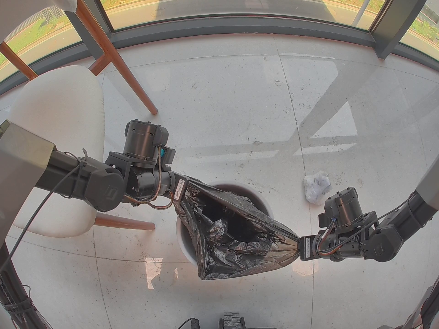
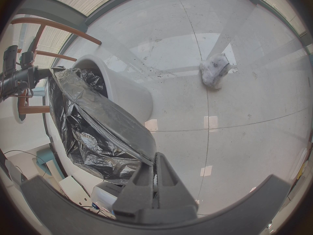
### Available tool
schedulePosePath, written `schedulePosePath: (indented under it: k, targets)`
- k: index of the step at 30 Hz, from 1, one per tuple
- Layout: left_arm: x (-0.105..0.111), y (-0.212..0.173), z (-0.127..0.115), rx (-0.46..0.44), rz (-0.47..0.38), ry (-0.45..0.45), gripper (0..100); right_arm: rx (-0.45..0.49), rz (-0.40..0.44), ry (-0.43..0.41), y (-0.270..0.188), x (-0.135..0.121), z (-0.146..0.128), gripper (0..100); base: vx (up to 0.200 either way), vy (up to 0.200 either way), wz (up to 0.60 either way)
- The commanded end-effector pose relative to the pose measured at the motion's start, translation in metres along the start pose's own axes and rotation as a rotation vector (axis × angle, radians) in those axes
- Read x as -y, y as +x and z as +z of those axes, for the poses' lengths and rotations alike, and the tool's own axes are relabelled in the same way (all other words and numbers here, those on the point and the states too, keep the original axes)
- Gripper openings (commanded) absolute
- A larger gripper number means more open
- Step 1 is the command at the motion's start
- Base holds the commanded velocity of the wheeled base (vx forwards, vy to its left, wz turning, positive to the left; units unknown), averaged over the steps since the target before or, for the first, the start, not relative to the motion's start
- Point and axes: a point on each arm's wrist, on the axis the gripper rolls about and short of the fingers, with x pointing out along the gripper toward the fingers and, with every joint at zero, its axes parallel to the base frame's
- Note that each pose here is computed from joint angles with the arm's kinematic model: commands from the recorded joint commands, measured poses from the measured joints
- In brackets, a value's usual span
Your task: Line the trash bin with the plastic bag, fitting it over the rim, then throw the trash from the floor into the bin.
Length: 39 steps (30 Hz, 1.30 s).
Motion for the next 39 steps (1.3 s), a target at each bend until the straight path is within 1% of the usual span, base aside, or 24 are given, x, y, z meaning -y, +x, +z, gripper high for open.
schedulePosePath:
  k: [1, 4, 6, 10, 19, 20, 28, 33, 36, 37, 39]
  targets:
    - [0.001, 0.000, -0.003, -0.011, -0.002, 0.002, 0, 0.009, 0.007, -0.002, 0.001, -0.002, 0.003, 0, 0.000, 0.000, 0.00]
    - [0.010, 0.000, -0.003, -0.009, -0.021, 0.010, 0, 0.027, 0.016, -0.003, 0.002, -0.006, 0.008, 0, 0.000, 0.000, 0.00]
    - [0.011, 0.000, -0.002, -0.005, -0.023, -0.001, 0, 0.037, 0.020, -0.001, 0.002, -0.007, 0.011, 0, 0.000, 0.000, 0.00]
    - [0.021, -0.002, 0.002, 0.007, -0.045, -0.029, 0, 0.074, 0.035, 0.002, 0.000, -0.011, 0.022, 0, 0.000, 0.000, 0.00]
    - [0.022, -0.002, 0.001, 0.004, -0.044, -0.028, 0, 0.067, 0.044, -0.022, 0.001, -0.015, 0.020, 0, 0.000, 0.000, 0.00]
    - [0.021, -0.002, 0.000, 0.001, -0.043, -0.027, 0, 0.063, 0.054, -0.029, 0.001, -0.016, 0.019, 100, 0.000, 0.000, 0.00]
    - [0.019, -0.001, 0.000, 0.006, -0.037, -0.028, 0, 0.090, 0.059, -0.007, -0.008, -0.014, 0.023, 100, 0.000, 0.000, 0.00]
    - [0.017, 0.001, 0.001, 0.007, -0.032, -0.028, 0, 0.172, 0.088, 0.011, -0.033, -0.014, 0.035, 100, 0.000, 0.000, 0.00]
    - [0.015, 0.002, 0.000, 0.004, -0.026, -0.029, 0, 0.198, 0.099, 0.012, -0.042, -0.014, 0.038, 100, 0.000, 0.000, 0.00]
    - [0.012, 0.002, 0.000, 0.002, -0.021, -0.026, 100, 0.208, 0.103, 0.012, -0.047, -0.014, 0.038, 100, 0.000, 0.000, 0.00]
    - [0.011, 0.002, 0.000, 0.002, -0.020, -0.016, 100, 0.221, 0.111, 0.025, -0.052, -0.014, 0.039, 100, 0.000, 0.000, 0.00]
